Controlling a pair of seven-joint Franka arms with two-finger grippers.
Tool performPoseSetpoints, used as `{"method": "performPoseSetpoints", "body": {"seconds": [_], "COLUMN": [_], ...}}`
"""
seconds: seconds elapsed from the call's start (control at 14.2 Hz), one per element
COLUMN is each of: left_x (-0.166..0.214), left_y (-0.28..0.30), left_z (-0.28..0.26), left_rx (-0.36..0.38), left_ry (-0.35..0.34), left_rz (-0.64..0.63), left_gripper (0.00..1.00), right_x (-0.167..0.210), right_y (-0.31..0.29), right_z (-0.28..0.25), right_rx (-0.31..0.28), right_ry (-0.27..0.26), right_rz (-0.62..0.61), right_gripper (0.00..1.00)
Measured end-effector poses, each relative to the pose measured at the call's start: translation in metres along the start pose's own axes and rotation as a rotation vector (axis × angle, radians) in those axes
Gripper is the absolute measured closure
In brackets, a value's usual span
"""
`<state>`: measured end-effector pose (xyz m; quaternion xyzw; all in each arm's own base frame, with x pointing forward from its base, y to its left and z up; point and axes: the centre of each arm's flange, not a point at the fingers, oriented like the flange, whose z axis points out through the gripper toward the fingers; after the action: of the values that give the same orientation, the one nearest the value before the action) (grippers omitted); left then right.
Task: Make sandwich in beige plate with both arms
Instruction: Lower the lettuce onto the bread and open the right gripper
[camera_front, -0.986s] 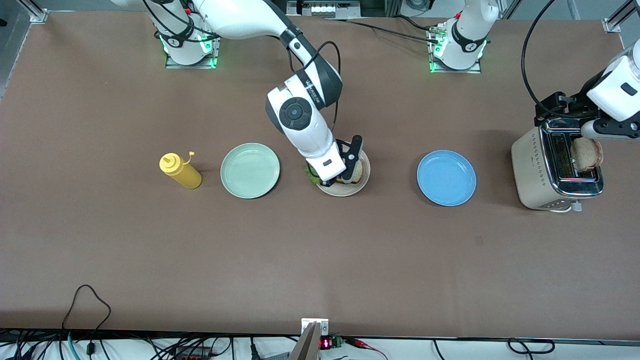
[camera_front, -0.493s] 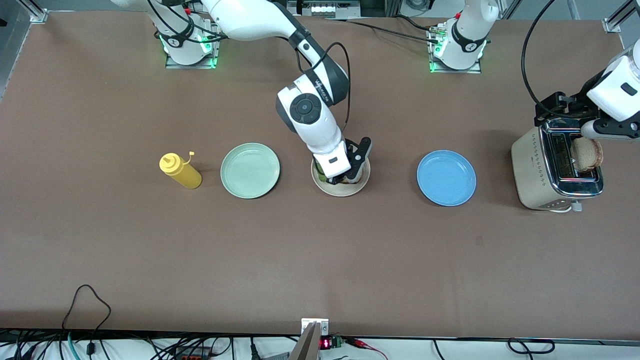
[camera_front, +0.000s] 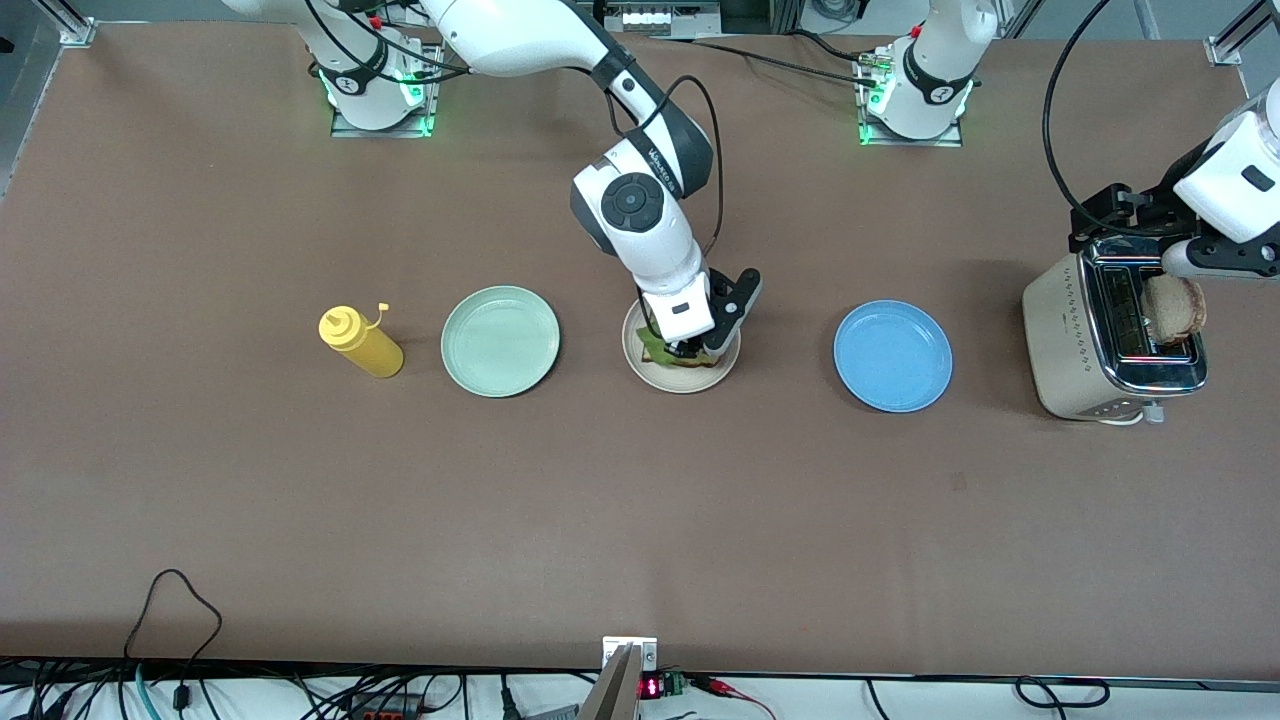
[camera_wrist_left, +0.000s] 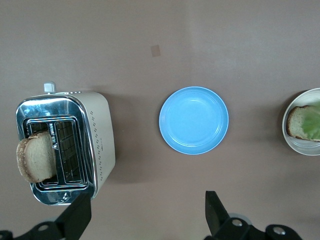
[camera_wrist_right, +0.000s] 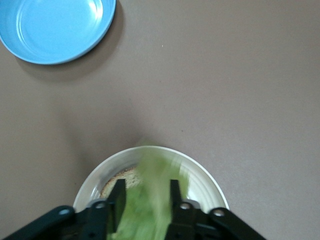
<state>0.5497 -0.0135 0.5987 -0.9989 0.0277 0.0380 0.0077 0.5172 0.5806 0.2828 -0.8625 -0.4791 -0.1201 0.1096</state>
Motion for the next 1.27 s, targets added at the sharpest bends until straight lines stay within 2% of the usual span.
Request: {"method": "performPoseSetpoints", "body": {"seconds": [0.14, 0.35, 0.63, 1.06, 1.27], "left_x": [0.000, 0.000, 0.000, 0.001, 0.001], "left_y": [0.000, 0.000, -0.001, -0.026, -0.028], "left_z": [0.000, 0.000, 0.000, 0.006, 0.006], "left_rx": [0.000, 0.000, 0.000, -0.004, -0.005], "left_ry": [0.000, -0.001, -0.001, -0.011, -0.012], "left_rz": [-0.001, -0.001, -0.001, -0.046, -0.050], "left_gripper": [0.00, 0.00, 0.00, 0.00, 0.00], "right_x": [0.001, 0.005, -0.016, -0.064, -0.101], "right_y": [0.009, 0.047, 0.115, 0.198, 0.246], "right_z": [-0.016, -0.083, -0.173, -0.227, -0.253], "right_rx": [0.011, 0.003, -0.041, -0.122, -0.086], "right_ry": [-0.041, -0.077, -0.127, -0.212, -0.276], "right_rz": [0.030, 0.091, 0.202, 0.349, 0.449], "right_gripper": [0.32, 0.02, 0.00, 0.00, 0.00]}}
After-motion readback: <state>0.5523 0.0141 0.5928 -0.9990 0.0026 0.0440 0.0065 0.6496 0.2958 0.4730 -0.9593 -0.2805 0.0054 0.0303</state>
